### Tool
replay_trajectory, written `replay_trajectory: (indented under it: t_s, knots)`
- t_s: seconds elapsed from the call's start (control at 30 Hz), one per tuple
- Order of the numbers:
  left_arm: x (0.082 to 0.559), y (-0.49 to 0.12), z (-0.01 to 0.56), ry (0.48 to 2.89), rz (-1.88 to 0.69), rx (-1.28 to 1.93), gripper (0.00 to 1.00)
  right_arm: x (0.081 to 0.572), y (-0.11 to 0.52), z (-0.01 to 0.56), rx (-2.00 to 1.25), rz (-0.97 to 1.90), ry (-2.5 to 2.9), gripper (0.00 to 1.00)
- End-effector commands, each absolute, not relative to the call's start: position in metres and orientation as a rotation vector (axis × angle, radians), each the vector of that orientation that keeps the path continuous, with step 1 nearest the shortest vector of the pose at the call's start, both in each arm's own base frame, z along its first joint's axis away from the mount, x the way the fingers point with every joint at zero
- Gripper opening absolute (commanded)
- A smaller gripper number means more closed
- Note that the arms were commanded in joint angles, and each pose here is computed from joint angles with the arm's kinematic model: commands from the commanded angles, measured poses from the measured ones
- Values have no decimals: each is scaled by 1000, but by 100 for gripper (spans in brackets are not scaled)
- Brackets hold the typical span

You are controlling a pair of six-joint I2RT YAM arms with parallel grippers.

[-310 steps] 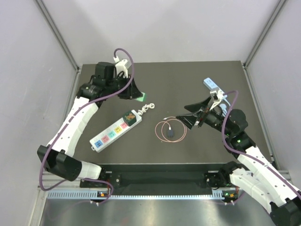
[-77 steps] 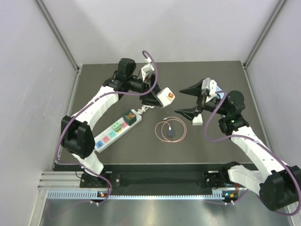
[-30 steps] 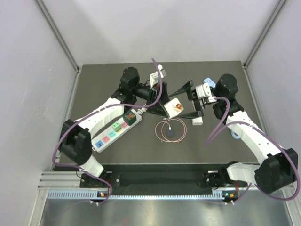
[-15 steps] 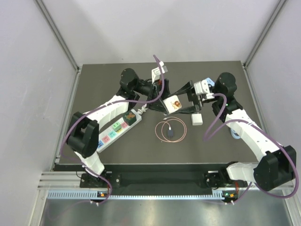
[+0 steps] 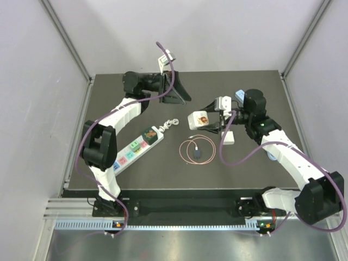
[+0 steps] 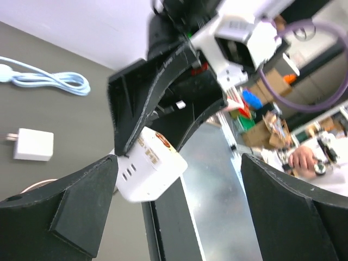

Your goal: Insert the plug

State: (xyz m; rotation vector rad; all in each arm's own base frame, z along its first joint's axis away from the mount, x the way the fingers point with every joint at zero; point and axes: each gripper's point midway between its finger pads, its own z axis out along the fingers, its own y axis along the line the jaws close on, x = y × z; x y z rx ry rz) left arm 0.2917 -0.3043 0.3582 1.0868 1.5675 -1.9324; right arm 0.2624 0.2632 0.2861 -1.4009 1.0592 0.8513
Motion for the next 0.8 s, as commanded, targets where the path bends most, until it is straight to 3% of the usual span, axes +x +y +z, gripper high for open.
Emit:
replay_trajectory:
  t_s: [0.0,0.1,0.17,0.2,0.27,0.43,0.53,0.63,0.77]
  knots:
    - [317,-290,380,1513,-1888,955,99,274,252,309,-1311,667,1035,0]
    - [360,-276,374,1648,-1824,679,99,283,242,316,-1190,610,1101,0]
    - [390,-269,361,1616,-1498,702,99,285,238,323,-1125,601,1122,0]
    - [406,-260,343,1843,-1310,497,99,287,232,326,-1076,575,1141,0]
    - [412,-253,339,1838,-1142,547,99,289,227,334,-998,573,1164,0]
    - [432,-220,324,1976,-869,261,99,302,210,346,-771,560,1278,0]
    - [427,-203,308,2097,-758,87,99,302,209,336,-737,554,1311,0]
    - [406,-204,298,2188,-658,153,99,300,213,323,-728,523,1346,0]
    - [357,-255,308,2125,-828,345,99,294,222,313,-725,512,1375,0]
